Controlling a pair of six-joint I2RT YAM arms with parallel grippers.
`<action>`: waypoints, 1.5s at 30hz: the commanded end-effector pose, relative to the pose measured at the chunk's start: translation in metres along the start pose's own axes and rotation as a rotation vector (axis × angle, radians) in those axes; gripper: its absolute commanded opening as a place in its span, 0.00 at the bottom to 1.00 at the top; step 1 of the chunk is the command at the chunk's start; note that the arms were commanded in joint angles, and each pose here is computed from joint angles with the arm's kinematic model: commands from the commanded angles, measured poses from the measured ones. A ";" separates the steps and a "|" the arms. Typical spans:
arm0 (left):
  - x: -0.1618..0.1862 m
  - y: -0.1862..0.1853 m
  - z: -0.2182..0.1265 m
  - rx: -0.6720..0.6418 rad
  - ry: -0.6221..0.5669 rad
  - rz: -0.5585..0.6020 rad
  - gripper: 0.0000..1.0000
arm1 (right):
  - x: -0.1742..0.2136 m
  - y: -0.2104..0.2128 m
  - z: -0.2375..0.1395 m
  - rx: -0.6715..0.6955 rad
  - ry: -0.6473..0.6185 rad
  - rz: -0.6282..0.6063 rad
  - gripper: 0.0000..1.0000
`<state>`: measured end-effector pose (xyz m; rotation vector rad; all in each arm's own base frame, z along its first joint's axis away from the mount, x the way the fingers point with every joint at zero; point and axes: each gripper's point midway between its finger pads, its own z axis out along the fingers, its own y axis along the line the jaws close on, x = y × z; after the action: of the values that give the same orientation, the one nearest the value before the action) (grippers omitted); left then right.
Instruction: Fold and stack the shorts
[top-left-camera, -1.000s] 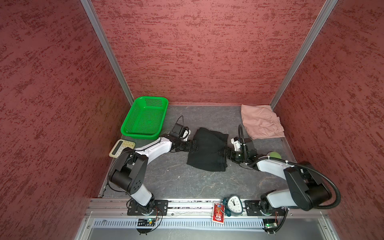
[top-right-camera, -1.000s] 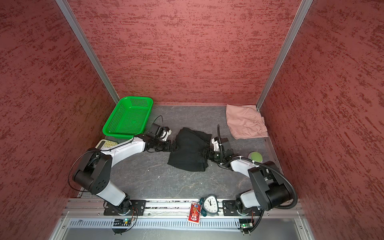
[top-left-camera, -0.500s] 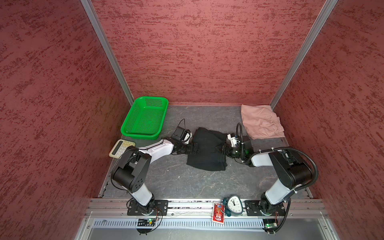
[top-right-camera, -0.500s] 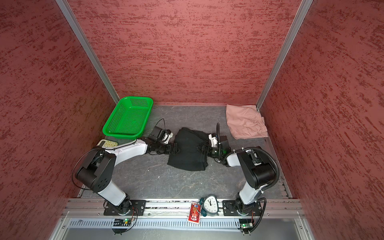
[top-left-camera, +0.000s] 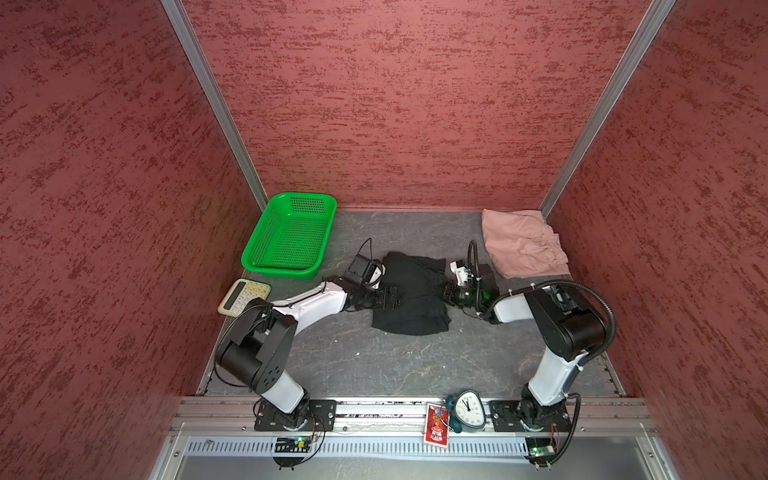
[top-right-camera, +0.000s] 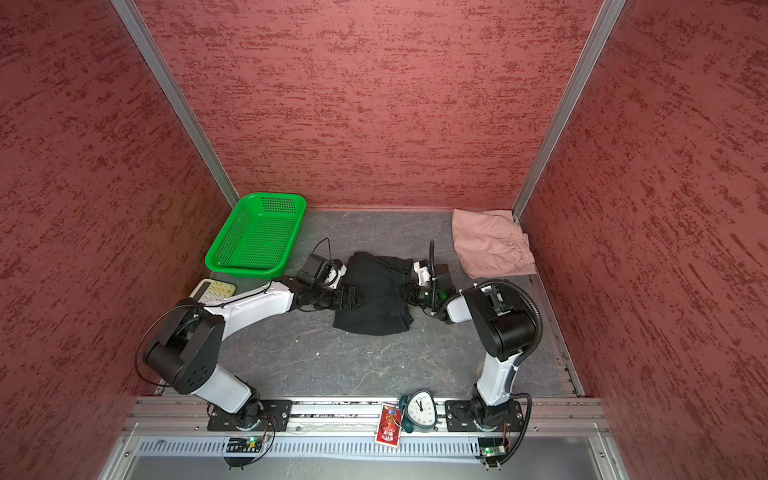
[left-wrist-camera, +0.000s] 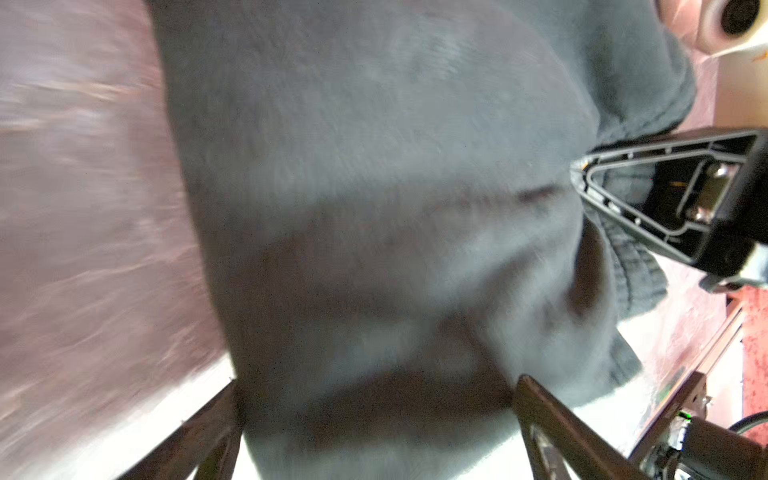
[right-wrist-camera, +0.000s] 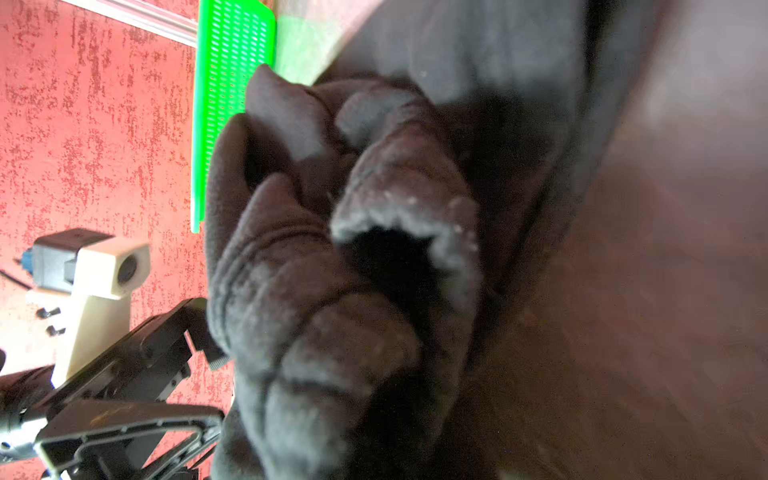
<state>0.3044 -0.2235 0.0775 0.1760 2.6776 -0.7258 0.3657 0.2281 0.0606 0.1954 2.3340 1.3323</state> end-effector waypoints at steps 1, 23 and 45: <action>-0.012 0.005 -0.026 -0.016 -0.063 -0.022 0.99 | -0.034 0.034 -0.009 -0.031 -0.054 -0.078 0.00; -0.010 0.031 -0.063 -0.073 -0.133 -0.063 0.99 | -0.236 0.135 -0.179 0.009 -0.420 -0.314 0.00; -0.026 0.031 -0.103 -0.088 -0.181 -0.039 0.99 | -0.088 0.160 -0.079 -0.253 -0.095 -0.159 0.00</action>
<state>0.3013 -0.1518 0.1348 -0.0008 2.5789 -0.6179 0.4132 0.1862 0.2059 0.1636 2.1930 1.3374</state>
